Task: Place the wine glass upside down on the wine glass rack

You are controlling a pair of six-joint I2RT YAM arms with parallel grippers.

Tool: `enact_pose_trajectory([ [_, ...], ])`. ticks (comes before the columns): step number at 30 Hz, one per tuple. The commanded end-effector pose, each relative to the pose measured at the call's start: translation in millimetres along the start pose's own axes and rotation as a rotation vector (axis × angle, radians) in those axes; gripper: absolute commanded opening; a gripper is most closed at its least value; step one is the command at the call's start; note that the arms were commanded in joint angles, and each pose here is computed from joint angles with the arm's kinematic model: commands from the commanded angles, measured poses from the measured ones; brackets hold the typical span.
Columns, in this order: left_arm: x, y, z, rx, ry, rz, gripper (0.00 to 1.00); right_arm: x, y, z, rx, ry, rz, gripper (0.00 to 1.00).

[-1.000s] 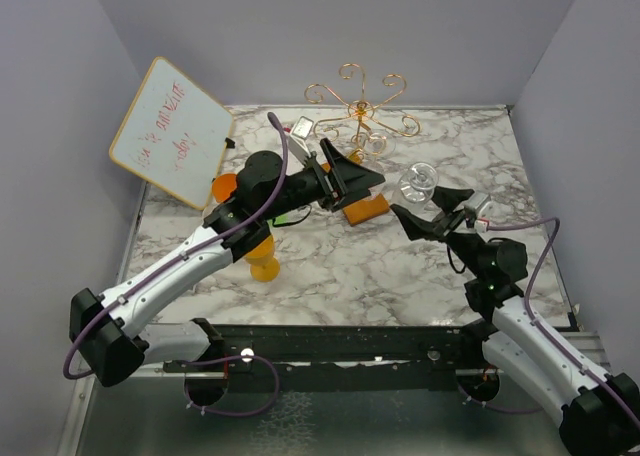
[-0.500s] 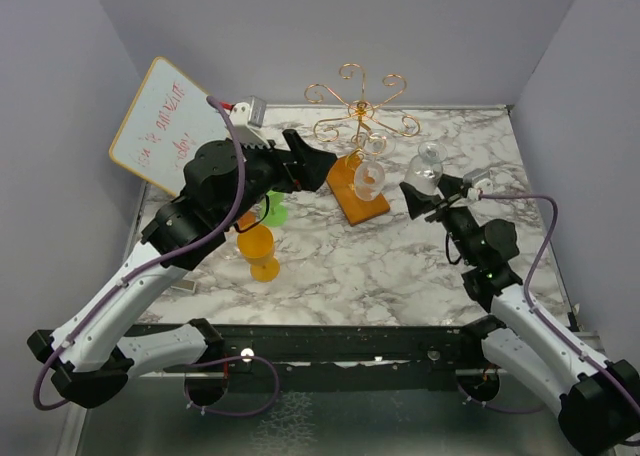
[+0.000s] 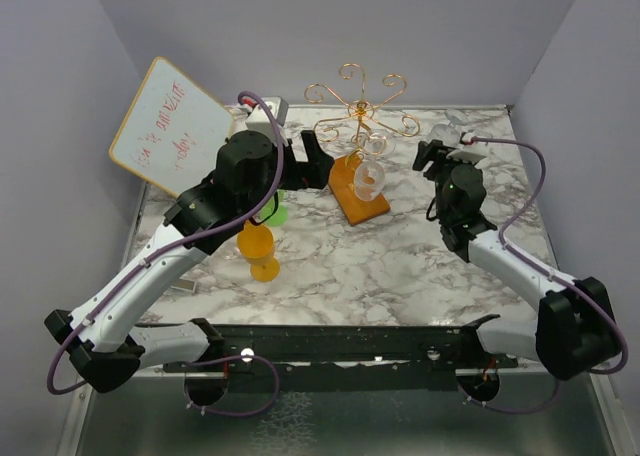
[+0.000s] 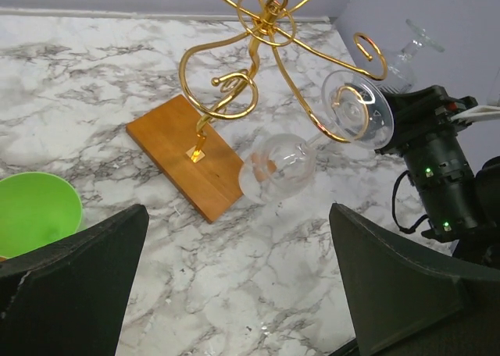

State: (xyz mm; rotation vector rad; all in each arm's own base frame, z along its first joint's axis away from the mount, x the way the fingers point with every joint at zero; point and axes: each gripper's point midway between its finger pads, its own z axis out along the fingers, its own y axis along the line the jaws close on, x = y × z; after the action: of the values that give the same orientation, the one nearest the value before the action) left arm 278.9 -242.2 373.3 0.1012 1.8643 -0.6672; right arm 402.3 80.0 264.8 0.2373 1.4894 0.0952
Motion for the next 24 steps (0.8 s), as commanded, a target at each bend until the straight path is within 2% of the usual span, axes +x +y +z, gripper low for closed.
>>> enact_pose_trajectory([
  [1, -29, 10, -6, -0.058, -0.062, 0.043, 0.99, -20, 2, 20, 0.045, -0.102, 0.063, 0.01],
  [4, -32, 10, -3, -0.057, -0.058, 0.048, 0.99, -14, 6, 28, 0.000, -0.125, 0.043, 0.01],
  [10, -36, 14, 1, -0.048, -0.050, 0.041, 0.99, -17, 14, 35, -0.274, -0.211, 0.007, 0.01],
  [18, -37, 10, 7, -0.005, -0.026, 0.017, 0.99, -13, 43, 22, -0.811, -0.193, -0.103, 0.01],
  [24, -42, 9, 5, 0.013, -0.027, 0.002, 0.99, -8, 58, 28, -0.998, -0.184, -0.145, 0.01],
])
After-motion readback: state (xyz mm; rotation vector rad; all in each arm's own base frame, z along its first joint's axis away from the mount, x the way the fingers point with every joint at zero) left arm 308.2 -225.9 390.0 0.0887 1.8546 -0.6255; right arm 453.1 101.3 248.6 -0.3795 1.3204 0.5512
